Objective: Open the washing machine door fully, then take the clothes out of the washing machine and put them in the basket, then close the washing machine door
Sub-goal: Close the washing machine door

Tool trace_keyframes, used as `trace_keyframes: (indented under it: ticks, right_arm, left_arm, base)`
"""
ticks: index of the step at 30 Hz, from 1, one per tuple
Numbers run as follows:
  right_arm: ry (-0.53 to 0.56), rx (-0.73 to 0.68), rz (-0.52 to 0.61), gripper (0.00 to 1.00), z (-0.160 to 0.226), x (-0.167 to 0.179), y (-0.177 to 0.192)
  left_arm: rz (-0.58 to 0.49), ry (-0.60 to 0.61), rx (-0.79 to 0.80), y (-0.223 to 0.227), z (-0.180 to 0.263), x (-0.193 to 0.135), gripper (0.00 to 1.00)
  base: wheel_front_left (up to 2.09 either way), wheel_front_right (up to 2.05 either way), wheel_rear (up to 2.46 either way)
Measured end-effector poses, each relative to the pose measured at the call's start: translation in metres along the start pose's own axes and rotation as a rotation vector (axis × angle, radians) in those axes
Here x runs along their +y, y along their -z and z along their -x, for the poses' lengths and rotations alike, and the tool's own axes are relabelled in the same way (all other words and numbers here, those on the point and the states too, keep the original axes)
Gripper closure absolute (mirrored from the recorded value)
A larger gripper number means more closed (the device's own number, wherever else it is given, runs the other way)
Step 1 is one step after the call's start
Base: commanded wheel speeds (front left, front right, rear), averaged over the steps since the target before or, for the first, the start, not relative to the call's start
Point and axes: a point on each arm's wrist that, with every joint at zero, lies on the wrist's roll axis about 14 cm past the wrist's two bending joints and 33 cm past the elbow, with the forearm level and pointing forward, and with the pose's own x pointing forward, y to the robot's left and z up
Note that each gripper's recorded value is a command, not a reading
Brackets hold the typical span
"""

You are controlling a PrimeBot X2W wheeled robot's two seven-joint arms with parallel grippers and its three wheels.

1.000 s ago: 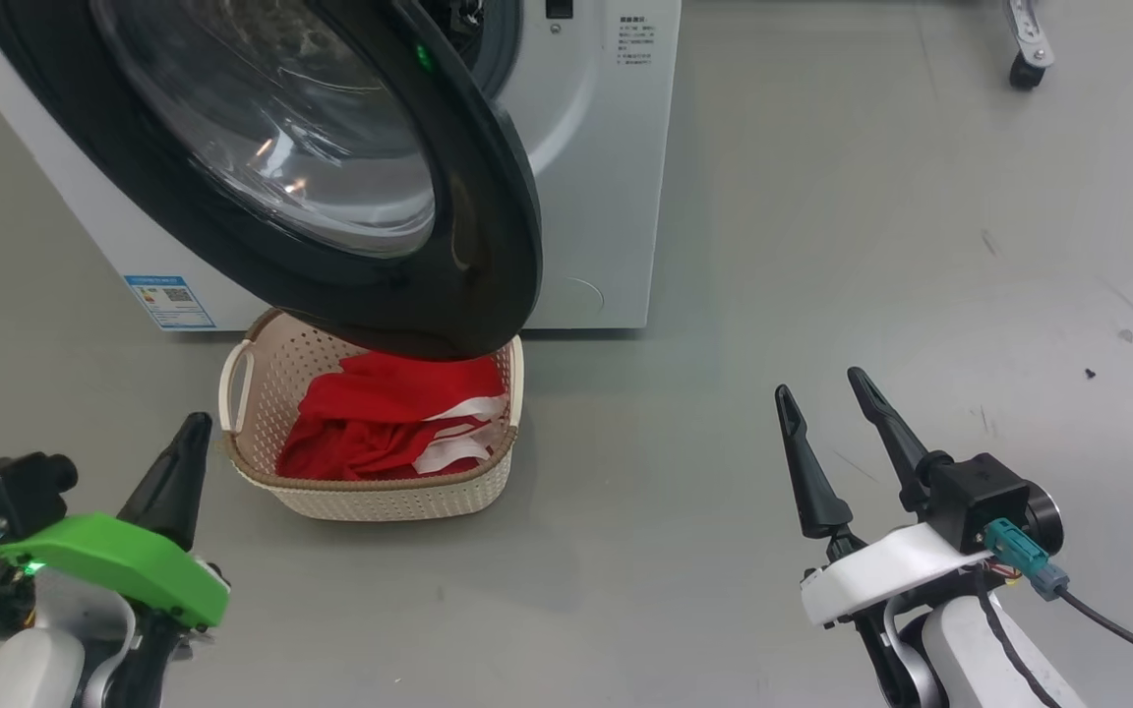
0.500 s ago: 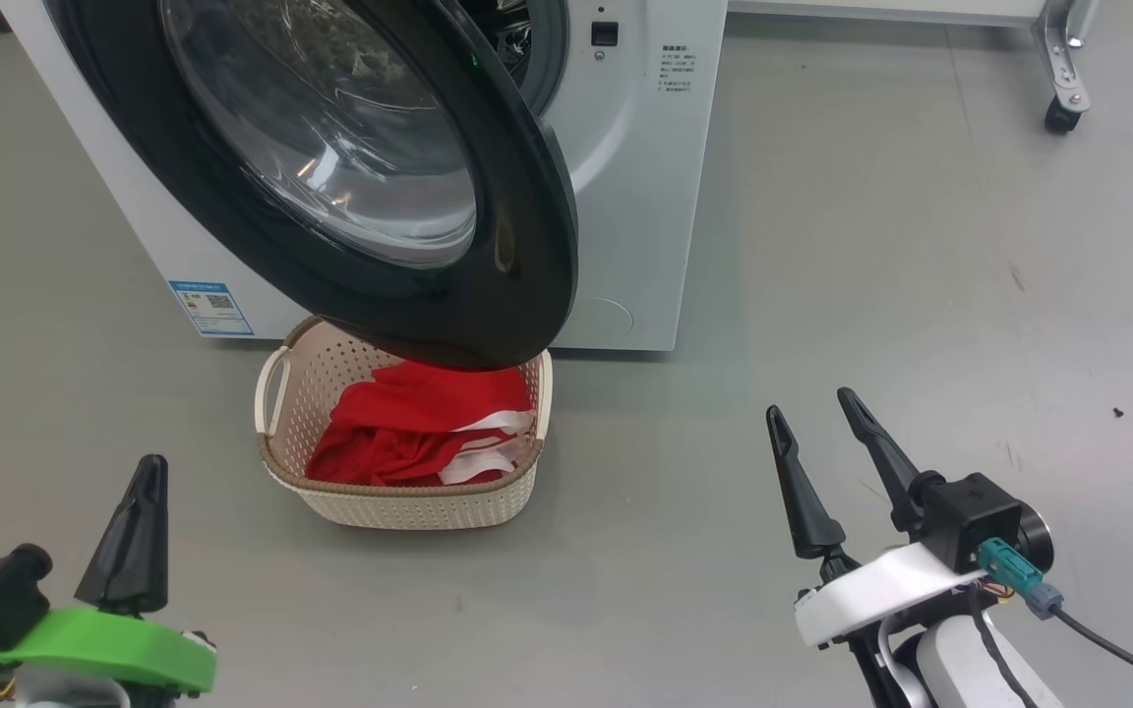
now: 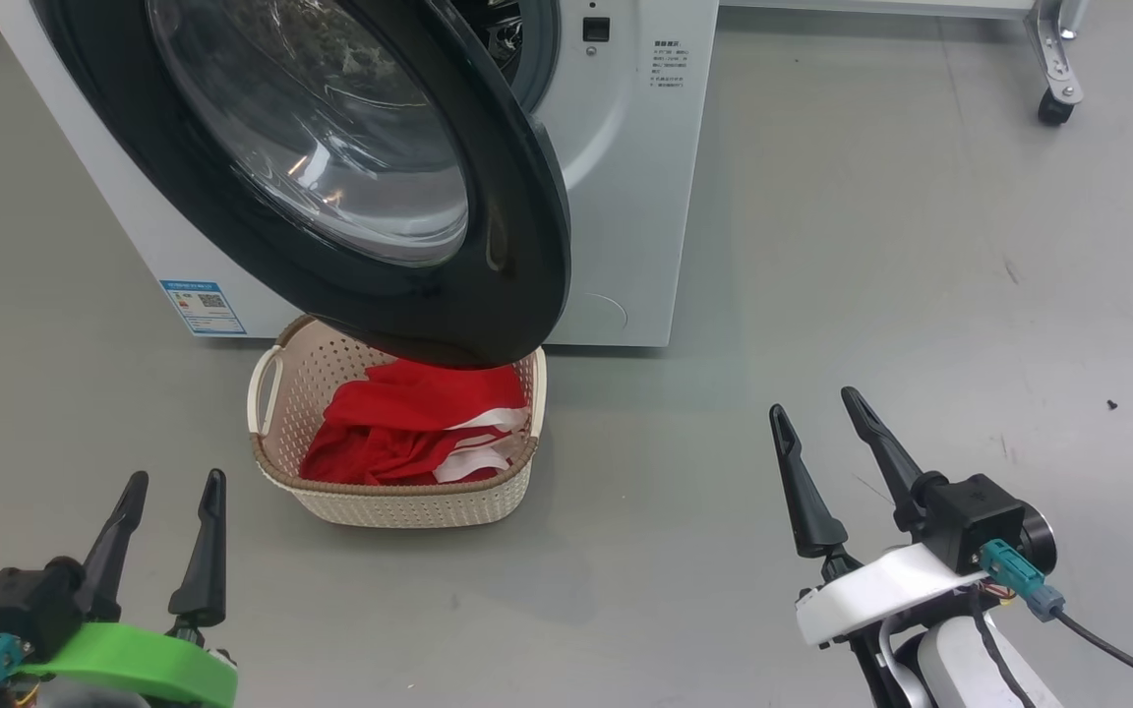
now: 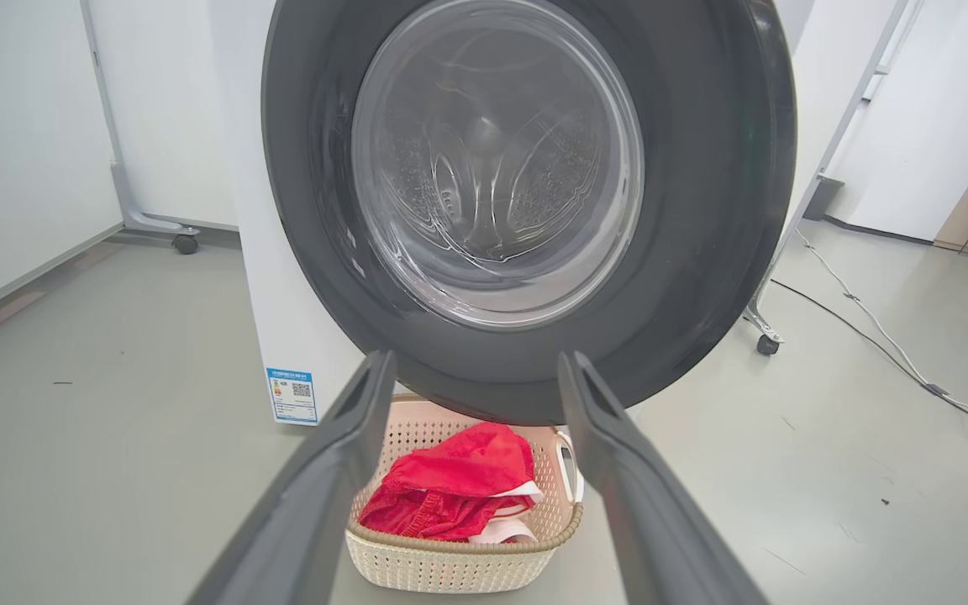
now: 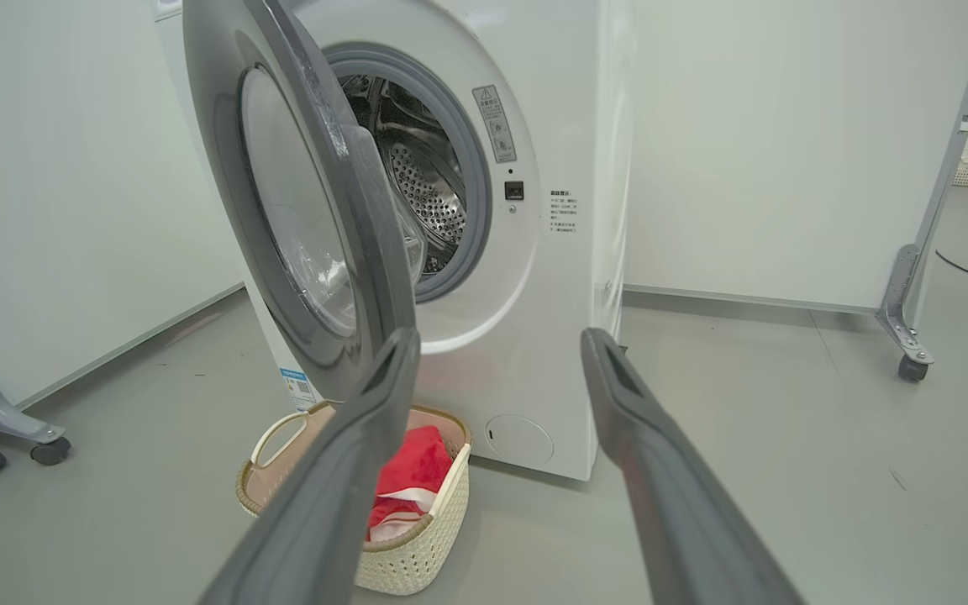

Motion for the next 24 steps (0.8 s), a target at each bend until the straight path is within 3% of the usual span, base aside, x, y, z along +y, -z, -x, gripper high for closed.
trace_keyframes:
  ticks: [24]
  right_arm:
    - [0.014,-0.013,0.001,0.00,0.002,-0.002,-0.003]
  left_arm:
    - [-0.020,0.026,-0.019,-0.001,-0.003,-0.015,0.00]
  base:
    - [0.00,0.00,0.00]
